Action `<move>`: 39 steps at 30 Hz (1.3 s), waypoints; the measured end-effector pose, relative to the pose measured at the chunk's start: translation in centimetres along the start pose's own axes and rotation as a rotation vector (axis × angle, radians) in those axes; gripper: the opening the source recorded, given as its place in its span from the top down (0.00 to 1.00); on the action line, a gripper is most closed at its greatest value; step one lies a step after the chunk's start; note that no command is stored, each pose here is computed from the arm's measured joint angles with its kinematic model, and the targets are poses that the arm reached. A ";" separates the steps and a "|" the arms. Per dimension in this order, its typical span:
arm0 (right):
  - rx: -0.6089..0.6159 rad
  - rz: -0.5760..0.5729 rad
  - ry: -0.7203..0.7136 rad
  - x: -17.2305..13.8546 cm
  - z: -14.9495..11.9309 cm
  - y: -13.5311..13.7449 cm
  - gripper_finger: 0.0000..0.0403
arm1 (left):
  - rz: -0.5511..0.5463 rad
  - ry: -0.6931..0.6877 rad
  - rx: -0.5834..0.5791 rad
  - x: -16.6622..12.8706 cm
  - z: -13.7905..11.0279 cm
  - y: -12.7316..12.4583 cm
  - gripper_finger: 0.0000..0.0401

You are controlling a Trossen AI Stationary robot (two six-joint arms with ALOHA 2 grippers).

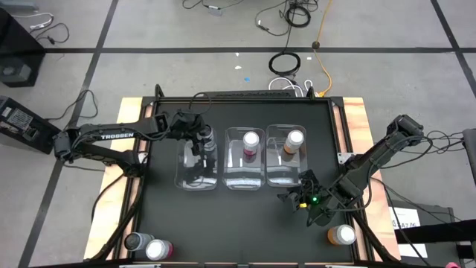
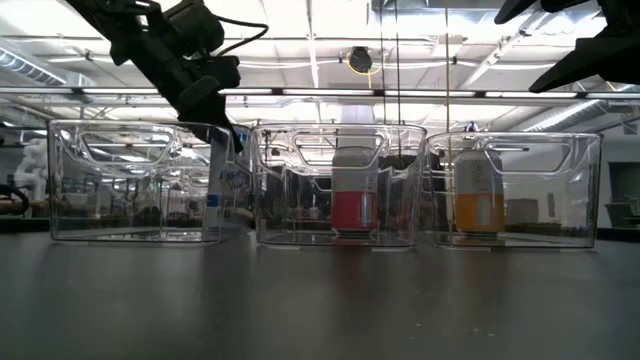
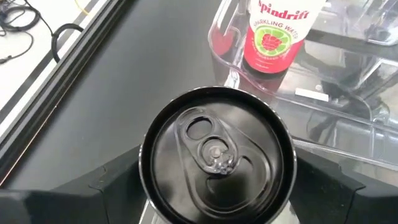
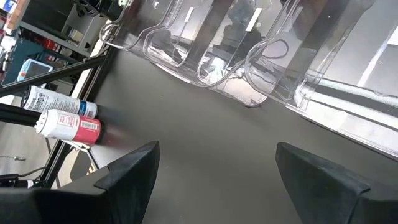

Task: Sort soda cans
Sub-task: Put the right white soda can into the left transparent bin, then put the pink-white soda can into the middle transparent bin

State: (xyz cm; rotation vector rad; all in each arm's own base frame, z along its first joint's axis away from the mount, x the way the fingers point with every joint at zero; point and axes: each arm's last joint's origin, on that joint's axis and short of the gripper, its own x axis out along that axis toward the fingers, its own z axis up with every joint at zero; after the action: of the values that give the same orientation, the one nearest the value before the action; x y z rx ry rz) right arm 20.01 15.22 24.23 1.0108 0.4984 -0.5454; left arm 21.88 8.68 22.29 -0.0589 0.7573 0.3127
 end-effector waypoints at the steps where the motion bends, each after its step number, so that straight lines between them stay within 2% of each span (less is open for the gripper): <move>1: 0.000 0.000 0.000 0.0 0.0 0.0 0.22 | 0.000 -0.003 -0.001 -0.1 0.0 0.0 0.18; 10: -0.023 -0.006 0.000 0.0 0.0 -0.1 0.22 | 0.022 -0.046 0.000 -2.7 1.5 0.2 0.18; 18: -0.049 -0.006 0.000 0.0 0.0 -0.1 0.22 | -0.004 0.024 -0.026 -6.7 1.7 0.0 0.18; 23: -0.076 -0.006 0.000 0.0 0.0 -0.1 0.22 | -0.041 0.040 -0.237 -9.5 1.3 -0.2 0.18; 28: -0.113 -0.005 0.000 0.0 0.0 -0.1 0.22 | -0.125 0.031 -0.394 -12.2 0.6 -0.6 0.18; 39: -0.185 0.010 0.029 0.0 -0.1 0.1 0.22 | -0.263 -0.085 -0.636 -17.1 -1.0 -2.2 0.18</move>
State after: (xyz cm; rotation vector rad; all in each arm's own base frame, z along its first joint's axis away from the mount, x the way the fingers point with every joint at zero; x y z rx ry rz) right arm 20.06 15.38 24.26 0.8448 0.5585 -0.4671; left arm 10.17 2.01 33.08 -0.7345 0.5337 0.2927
